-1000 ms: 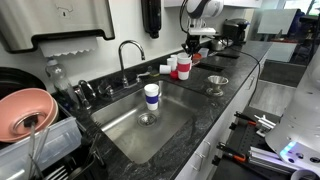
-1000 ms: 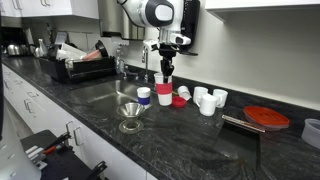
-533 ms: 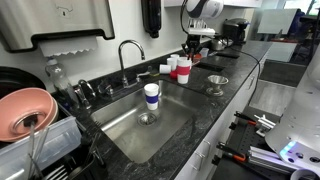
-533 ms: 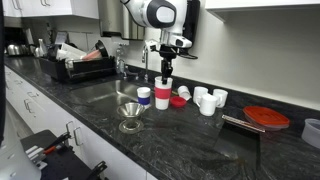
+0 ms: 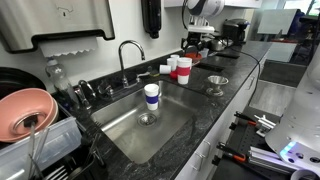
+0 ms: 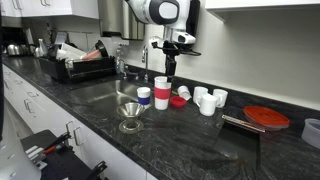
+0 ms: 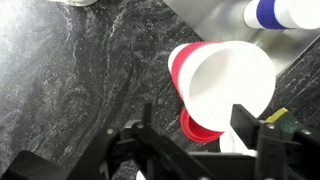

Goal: Pick up the white and pink cup place it on the counter

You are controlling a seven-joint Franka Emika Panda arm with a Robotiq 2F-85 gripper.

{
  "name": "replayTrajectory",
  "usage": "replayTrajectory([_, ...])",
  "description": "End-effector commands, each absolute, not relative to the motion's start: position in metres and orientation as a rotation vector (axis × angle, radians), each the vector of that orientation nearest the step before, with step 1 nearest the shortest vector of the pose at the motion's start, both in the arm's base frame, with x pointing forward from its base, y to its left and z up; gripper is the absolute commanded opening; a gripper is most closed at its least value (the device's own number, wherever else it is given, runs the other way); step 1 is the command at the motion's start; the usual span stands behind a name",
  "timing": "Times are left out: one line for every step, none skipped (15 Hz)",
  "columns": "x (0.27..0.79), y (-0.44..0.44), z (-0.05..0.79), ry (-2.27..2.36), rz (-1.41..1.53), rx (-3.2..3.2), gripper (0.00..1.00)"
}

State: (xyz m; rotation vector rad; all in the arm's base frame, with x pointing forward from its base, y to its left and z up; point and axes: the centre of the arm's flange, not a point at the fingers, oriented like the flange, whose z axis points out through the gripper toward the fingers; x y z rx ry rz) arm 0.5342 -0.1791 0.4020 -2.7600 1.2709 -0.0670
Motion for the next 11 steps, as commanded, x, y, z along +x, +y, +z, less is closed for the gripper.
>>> replayTrajectory([0.536, -0.174, 0.421, 1.264, -0.156, -2.792, 1.0])
replayTrajectory([0.536, -0.171, 0.429, 1.249, -0.171, -2.8, 1.0])
replayTrajectory([0.536, -0.166, 0.438, 1.218, -0.131, -2.811, 1.0])
replayTrajectory([0.538, -0.172, 0.427, 1.232, -0.143, -2.796, 1.0])
replayTrajectory([0.538, -0.169, 0.431, 1.224, -0.15, -2.797, 1.0])
replayTrajectory([0.538, -0.169, 0.43, 1.224, -0.148, -2.797, 1.0])
replayTrajectory([0.538, -0.17, 0.428, 1.227, -0.142, -2.798, 1.0])
replayTrajectory([0.538, -0.171, 0.425, 1.231, -0.137, -2.798, 1.0])
replayTrajectory([0.538, -0.171, 0.425, 1.231, -0.136, -2.798, 1.0])
replayTrajectory([0.538, -0.171, 0.425, 1.231, -0.136, -2.798, 1.0])
replayTrajectory([0.538, -0.171, 0.425, 1.231, -0.137, -2.798, 1.0])
